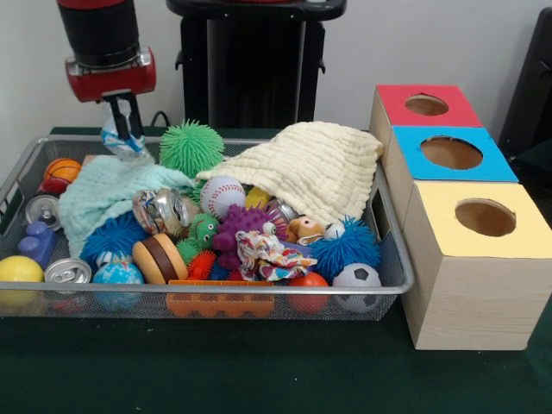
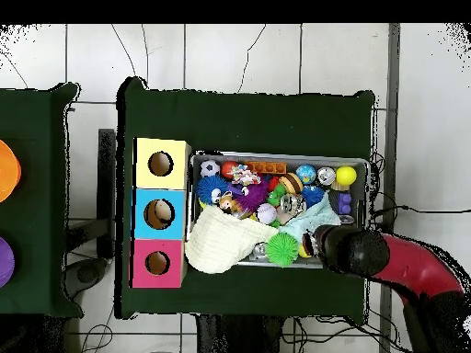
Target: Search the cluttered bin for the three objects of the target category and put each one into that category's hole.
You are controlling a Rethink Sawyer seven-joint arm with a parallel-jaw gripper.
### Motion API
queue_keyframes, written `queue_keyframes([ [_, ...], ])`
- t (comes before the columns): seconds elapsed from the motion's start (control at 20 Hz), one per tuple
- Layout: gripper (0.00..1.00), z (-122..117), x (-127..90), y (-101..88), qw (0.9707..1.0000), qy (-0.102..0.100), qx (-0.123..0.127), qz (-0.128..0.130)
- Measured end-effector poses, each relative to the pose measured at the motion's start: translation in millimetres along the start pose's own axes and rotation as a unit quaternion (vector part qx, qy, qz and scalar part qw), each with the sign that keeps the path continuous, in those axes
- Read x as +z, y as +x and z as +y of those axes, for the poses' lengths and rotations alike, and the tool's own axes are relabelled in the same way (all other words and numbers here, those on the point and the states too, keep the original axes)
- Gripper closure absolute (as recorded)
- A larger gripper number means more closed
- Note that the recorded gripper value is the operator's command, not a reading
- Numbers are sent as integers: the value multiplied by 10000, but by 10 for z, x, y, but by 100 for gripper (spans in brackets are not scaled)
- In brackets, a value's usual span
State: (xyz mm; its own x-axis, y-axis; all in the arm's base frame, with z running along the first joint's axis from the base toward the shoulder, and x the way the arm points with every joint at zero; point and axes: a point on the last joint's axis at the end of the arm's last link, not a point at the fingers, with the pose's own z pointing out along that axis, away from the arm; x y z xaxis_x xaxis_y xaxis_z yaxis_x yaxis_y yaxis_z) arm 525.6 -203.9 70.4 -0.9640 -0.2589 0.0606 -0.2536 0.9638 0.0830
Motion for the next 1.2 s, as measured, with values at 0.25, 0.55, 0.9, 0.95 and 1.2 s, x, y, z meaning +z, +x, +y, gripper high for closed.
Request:
queue_keyframes([
  [0.25, 100, 320, -78, 4, 9995, -94, 277, 134],
  [0.55, 100, 670, -120, -22, 9980, -87, 608, 163],
  [0.9, 100, 1081, -238, -101, 9948, -44, 987, 241],
  [0.95, 100, 1139, -267, -127, 9942, -27, 1049, 237],
  [1.2, 100, 1375, -385, -230, 9914, 26, 1291, 203],
])
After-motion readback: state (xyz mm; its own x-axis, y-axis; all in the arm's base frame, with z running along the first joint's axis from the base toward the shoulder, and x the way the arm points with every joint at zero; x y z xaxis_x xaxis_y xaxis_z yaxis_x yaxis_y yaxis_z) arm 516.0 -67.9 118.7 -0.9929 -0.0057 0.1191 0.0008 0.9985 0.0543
